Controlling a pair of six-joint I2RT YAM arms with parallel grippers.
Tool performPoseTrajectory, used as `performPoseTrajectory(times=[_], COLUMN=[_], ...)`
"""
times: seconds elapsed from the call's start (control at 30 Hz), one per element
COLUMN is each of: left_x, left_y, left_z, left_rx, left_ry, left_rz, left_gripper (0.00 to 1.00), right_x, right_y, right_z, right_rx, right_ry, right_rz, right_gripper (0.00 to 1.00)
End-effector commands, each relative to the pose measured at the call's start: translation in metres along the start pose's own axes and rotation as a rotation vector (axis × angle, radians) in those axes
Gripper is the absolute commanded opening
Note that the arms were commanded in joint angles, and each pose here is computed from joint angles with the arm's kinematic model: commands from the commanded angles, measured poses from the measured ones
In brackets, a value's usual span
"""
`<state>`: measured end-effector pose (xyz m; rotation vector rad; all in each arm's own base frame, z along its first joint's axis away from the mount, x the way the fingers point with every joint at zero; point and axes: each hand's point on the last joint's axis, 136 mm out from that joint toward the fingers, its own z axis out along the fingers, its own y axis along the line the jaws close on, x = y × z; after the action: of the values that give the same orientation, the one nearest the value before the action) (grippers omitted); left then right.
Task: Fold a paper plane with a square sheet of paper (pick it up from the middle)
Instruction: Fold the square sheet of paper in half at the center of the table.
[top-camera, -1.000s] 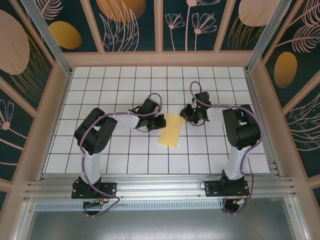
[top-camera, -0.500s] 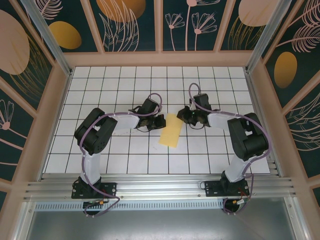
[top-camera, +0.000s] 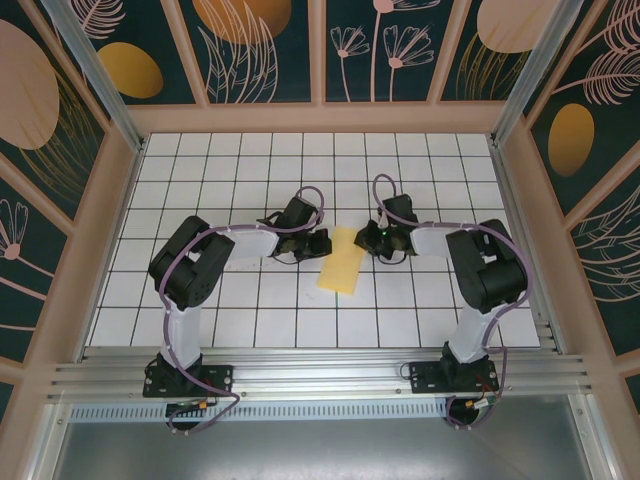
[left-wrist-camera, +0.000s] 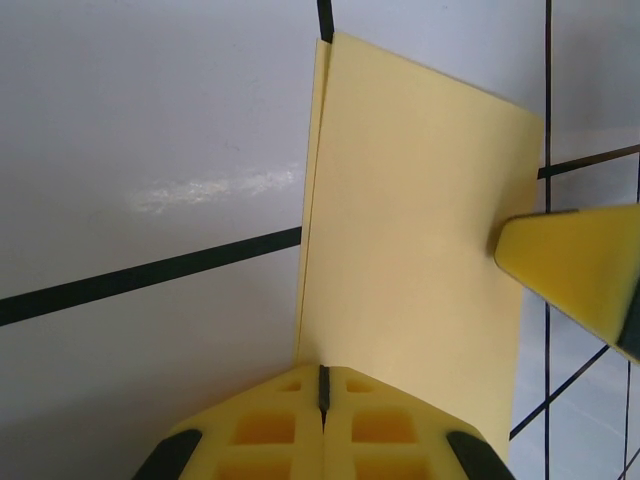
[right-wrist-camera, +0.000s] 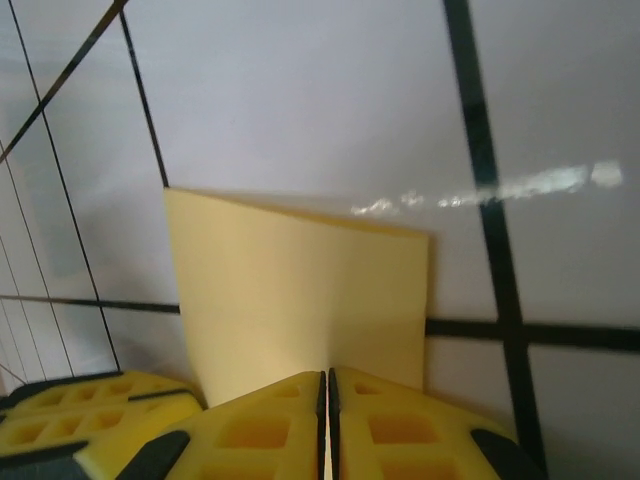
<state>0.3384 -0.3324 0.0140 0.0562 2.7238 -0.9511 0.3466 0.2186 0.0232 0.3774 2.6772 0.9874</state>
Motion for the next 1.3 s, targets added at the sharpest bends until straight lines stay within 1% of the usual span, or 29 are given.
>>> performPoseTrajectory(times=[0.0, 0.1, 0.2, 0.37, 0.47, 0.53, 0.6, 0.63, 0.7, 0.8, 0.87, 1.1, 1.17, 1.27], left_x=[0.03, 0.027, 0.027, 0.027, 0.026, 0.026, 0.026, 0.027, 0.029, 0.031, 0.031, 0.03, 0.03, 0.029], left_y=[0.039, 0.037, 0.038, 0.037, 0.036, 0.036, 0.036, 0.037, 0.04, 0.041, 0.042, 0.041, 0.04, 0.039], left_z=[0.004, 0.003, 0.005, 0.007, 0.007, 0.006, 0.006, 0.006, 0.005, 0.007, 0.007, 0.007, 0.008, 0.007], left_rx=[-0.133, -0.139, -0.139, -0.131, -0.134, -0.135, -0.137, -0.14, -0.148, -0.144, -0.145, -0.144, -0.145, -0.143], left_ry=[0.071, 0.069, 0.077, 0.081, 0.08, 0.078, 0.08, 0.083, 0.081, 0.084, 0.086, 0.085, 0.086, 0.084], left_rz=[-0.051, -0.042, -0.041, -0.044, -0.04, -0.039, -0.038, -0.037, -0.037, -0.046, -0.047, -0.046, -0.046, -0.047], left_gripper=[0.0, 0.0, 0.0, 0.0, 0.0, 0.0, 0.0, 0.0, 0.0, 0.0, 0.0, 0.0, 0.0, 0.0], right_x=[0.015, 0.037, 0.061, 0.088, 0.097, 0.097, 0.093, 0.098, 0.105, 0.12, 0.128, 0.14, 0.134, 0.111], right_y=[0.021, 0.029, 0.027, -0.005, -0.016, -0.011, -0.009, -0.004, 0.009, 0.019, 0.017, -0.012, -0.008, 0.009], right_z=[-0.019, -0.023, -0.02, -0.011, -0.01, -0.016, -0.027, -0.031, -0.04, -0.042, -0.037, -0.023, -0.025, -0.038], right_rx=[-0.043, -0.092, -0.093, -0.017, 0.01, -0.002, 0.031, 0.034, -0.022, -0.118, -0.124, -0.019, 0.002, -0.006], right_ry=[-0.007, 0.03, 0.066, 0.096, 0.113, 0.106, 0.078, 0.076, 0.076, 0.126, 0.154, 0.197, 0.182, 0.104], right_rz=[-0.045, -0.04, -0.026, 0.024, 0.038, 0.022, 0.009, -0.018, -0.055, -0.058, -0.053, -0.024, -0.043, -0.08], right_gripper=[0.13, 0.14, 0.14, 0.14, 0.14, 0.14, 0.14, 0.15, 0.16, 0.17, 0.17, 0.16, 0.16, 0.16])
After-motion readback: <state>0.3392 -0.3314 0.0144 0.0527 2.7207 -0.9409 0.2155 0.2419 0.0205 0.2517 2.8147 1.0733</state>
